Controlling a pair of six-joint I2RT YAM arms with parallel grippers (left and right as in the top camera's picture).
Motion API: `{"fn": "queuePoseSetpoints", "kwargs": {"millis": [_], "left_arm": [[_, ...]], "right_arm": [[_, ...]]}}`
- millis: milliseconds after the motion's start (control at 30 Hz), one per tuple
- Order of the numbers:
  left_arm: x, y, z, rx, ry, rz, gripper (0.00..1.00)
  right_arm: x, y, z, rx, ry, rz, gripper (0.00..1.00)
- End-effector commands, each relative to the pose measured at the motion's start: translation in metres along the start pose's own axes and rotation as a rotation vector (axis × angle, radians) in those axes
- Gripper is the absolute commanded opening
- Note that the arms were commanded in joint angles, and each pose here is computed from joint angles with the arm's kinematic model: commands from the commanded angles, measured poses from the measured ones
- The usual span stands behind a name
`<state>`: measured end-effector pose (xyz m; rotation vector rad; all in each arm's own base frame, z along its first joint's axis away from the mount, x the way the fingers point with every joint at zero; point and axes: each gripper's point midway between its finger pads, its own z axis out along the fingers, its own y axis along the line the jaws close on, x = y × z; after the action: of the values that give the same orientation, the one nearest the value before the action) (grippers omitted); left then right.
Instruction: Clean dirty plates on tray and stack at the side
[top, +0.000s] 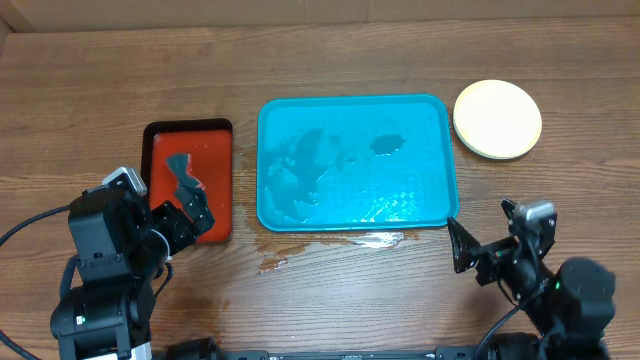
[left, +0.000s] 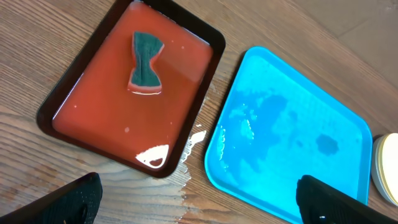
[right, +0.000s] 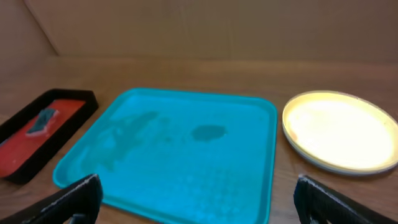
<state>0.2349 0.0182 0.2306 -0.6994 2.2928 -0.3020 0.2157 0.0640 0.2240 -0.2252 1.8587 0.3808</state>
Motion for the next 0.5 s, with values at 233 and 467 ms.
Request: {"fn": "queuePoseSetpoints", "kwargs": {"millis": [233, 467], "left_arm": [[0.000, 0.002, 0.001, -0.010, -0.003, -0.009, 1.00], [0.000, 0.002, 0.001, -0.010, -0.003, -0.009, 1.00]], "right_arm": [[0.014, -0.008, 0.013, 0.003, -0.224, -0.050, 1.00], [0.016, -0.028, 0.017, 0.086, -0.322, 0.021, 1.00]]}}
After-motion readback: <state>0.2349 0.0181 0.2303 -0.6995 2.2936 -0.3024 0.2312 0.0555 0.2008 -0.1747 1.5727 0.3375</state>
